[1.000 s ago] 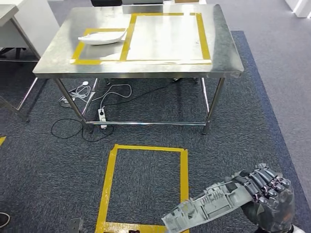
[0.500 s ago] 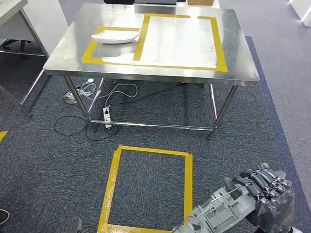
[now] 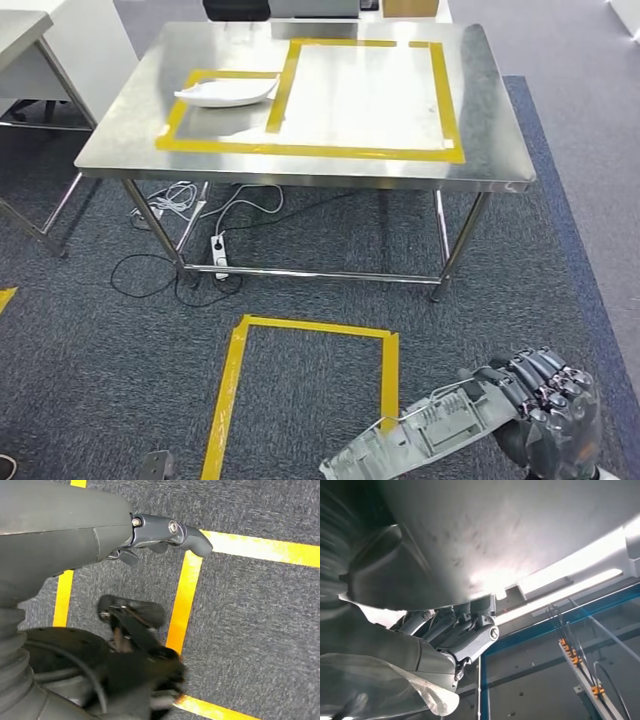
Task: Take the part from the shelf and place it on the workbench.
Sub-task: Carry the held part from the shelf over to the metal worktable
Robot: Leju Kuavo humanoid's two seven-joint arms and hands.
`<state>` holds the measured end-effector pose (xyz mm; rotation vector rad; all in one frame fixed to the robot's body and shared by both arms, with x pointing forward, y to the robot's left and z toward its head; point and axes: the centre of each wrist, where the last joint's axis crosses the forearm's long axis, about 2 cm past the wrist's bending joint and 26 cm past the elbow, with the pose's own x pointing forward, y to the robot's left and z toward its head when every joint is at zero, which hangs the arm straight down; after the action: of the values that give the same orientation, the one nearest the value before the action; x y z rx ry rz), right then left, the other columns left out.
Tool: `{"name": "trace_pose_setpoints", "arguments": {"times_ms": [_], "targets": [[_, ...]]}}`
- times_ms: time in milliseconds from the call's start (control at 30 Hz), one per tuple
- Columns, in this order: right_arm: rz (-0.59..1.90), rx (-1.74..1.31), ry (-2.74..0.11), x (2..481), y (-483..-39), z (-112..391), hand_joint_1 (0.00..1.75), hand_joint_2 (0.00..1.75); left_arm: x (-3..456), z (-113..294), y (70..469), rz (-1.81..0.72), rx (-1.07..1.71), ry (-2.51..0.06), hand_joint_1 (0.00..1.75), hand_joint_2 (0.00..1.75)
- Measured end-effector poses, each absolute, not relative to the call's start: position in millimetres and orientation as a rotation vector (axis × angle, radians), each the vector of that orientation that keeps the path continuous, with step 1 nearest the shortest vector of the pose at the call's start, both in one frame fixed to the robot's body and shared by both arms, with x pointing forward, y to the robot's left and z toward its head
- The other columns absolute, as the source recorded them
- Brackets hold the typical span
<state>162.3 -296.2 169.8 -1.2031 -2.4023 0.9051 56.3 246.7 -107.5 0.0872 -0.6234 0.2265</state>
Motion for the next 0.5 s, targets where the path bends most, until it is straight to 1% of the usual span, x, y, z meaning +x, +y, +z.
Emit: {"name": "trace_pose_setpoints", "arguments": {"times_ms": [500], "targets": [[0.898, -1.191, -2.399, 162.9, -296.2, 169.3, 1.75, 1.75, 53.0, -107.9, 246.1, 0.228, 0.086, -0.617, 0.0, 1.75]]}}
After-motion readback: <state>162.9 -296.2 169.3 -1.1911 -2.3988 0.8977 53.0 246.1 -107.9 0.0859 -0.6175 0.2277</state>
